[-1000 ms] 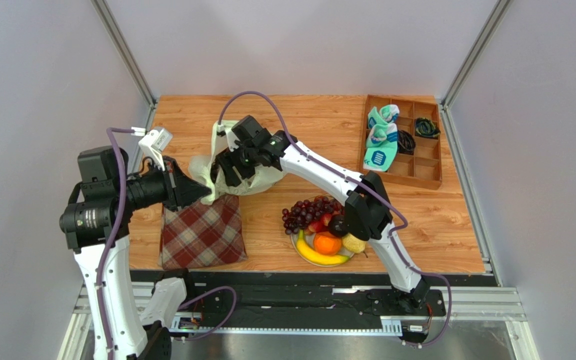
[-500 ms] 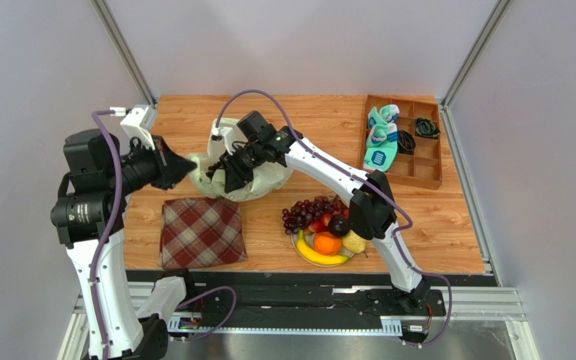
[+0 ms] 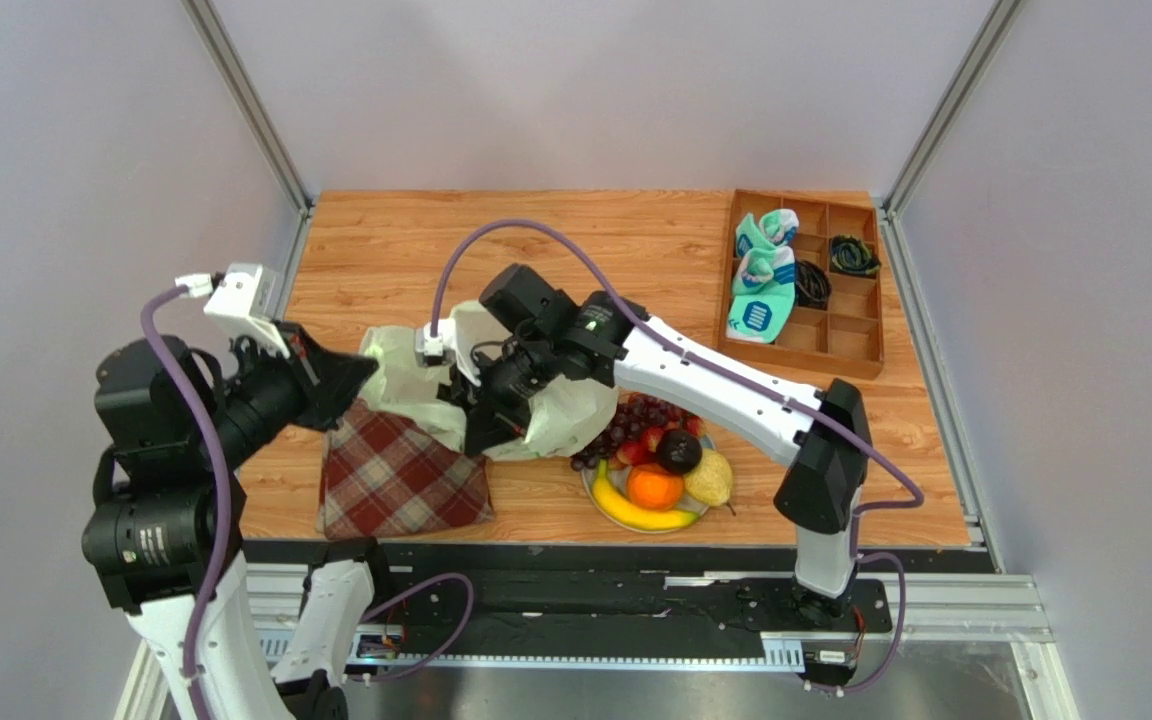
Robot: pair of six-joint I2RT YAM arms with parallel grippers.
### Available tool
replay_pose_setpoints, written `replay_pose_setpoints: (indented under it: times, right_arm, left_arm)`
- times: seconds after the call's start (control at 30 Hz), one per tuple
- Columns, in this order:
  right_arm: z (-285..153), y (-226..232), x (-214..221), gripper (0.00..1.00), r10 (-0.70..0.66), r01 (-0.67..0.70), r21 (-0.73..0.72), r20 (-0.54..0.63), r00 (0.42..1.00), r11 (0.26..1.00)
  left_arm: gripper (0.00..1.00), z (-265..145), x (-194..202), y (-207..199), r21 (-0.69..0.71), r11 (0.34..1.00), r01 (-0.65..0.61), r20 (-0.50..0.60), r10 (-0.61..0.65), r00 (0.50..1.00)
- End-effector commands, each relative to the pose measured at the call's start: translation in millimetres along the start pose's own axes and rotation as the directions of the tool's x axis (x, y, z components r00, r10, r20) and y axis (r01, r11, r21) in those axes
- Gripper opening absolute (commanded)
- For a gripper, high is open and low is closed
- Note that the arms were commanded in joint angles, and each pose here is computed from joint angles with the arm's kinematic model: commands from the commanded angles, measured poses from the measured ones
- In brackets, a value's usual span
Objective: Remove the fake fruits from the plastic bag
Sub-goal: Adjust the plastic bag at the center of the board.
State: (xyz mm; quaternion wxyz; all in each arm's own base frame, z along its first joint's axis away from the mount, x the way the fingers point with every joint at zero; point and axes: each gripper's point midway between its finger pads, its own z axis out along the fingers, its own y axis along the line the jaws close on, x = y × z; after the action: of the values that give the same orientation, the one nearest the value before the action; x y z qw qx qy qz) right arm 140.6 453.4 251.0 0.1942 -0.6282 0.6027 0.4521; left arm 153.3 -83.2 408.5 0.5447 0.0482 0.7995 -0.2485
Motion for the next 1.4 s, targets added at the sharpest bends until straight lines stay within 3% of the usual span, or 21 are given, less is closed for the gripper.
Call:
replay_pose_setpoints:
  times: [0.0,0.07,0.1,0.17,0.37,0.5,0.67,0.7,0.73,0.83,1.0,1.07,1.1,1.2,1.3,1.37]
  right_arm:
    - [31,-9,55,0.21,0.049,-0.057,-0.074,-0.113,0.992,0.996]
    - [32,-7,51,0.44,0.038,-0.049,-0.094,-0.112,0.993,0.994]
    - [32,-8,48,0.63,0.036,-0.046,-0.092,-0.110,0.993,0.995]
    - [26,-9,30,0.71,0.015,-0.022,-0.084,-0.086,0.996,0.996]
    - [-22,-2,-34,0.73,-0.030,0.037,-0.078,0.095,0.995,0.996]
    - [-44,0,-53,0.75,0.027,-0.011,-0.097,0.169,0.985,0.995]
    - [-49,-13,-72,0.73,0.091,-0.079,-0.062,0.224,0.970,0.995]
    - [-51,-18,-76,0.73,0.089,-0.080,-0.047,0.236,0.968,0.996]
    - [-57,-22,-89,0.74,0.066,-0.060,-0.029,0.273,0.960,0.998]
    - [-80,-37,-110,0.82,0.068,-0.075,0.006,0.337,0.939,0.997]
    - [-133,-91,-138,0.86,0.169,-0.224,0.053,0.497,0.851,0.973]
    - [-158,-106,-156,0.87,0.128,-0.214,0.085,0.575,0.808,0.973]
    - [-162,-112,-159,0.86,0.117,-0.215,0.101,0.585,0.803,0.971]
    - [-174,-109,-170,0.86,0.061,-0.181,0.139,0.605,0.794,0.974]
    - [-174,-107,-170,0.79,0.048,-0.190,0.173,0.605,0.795,0.967]
    - [-166,-105,-167,0.68,0.045,-0.192,0.190,0.587,0.808,0.963]
  left_arm:
    - [0.00,9,52,35,-0.148,0.980,0.134,-0.121,-0.152,0.981]
    - [0.00,6,67,47,-0.221,0.964,0.151,-0.143,-0.185,0.972]
    - [0.00,8,75,55,-0.250,0.956,0.156,-0.160,-0.200,0.967]
    - [0.00,6,78,64,-0.290,0.948,0.130,-0.148,-0.178,0.973]
    - [0.00,-12,65,76,-0.381,0.924,0.026,-0.087,-0.063,0.994]
    - [0.00,-10,48,39,-0.200,0.979,-0.030,-0.024,0.026,0.999]
    - [0.00,15,32,14,0.013,0.999,0.046,-0.011,-0.045,0.999]
    - [0.00,23,14,11,0.057,0.998,0.031,0.035,-0.033,0.999]
    - [0.00,38,4,19,0.065,0.993,0.101,0.020,-0.102,0.995]
    - [0.00,78,-43,36,0.123,0.982,0.144,0.040,-0.150,0.988]
    - [0.00,129,-130,52,0.218,0.962,0.166,0.053,-0.182,0.982]
    - [0.00,125,-167,42,0.253,0.962,0.100,0.130,-0.136,0.982]
    - [0.00,132,-175,43,0.271,0.956,0.114,0.125,-0.152,0.980]
    - [0.00,109,-203,9,0.318,0.948,-0.015,0.212,-0.056,0.976]
    - [0.00,76,-196,-24,0.360,0.931,-0.063,0.231,-0.023,0.973]
    - [0.00,65,-177,-32,0.384,0.923,-0.036,0.192,-0.042,0.981]
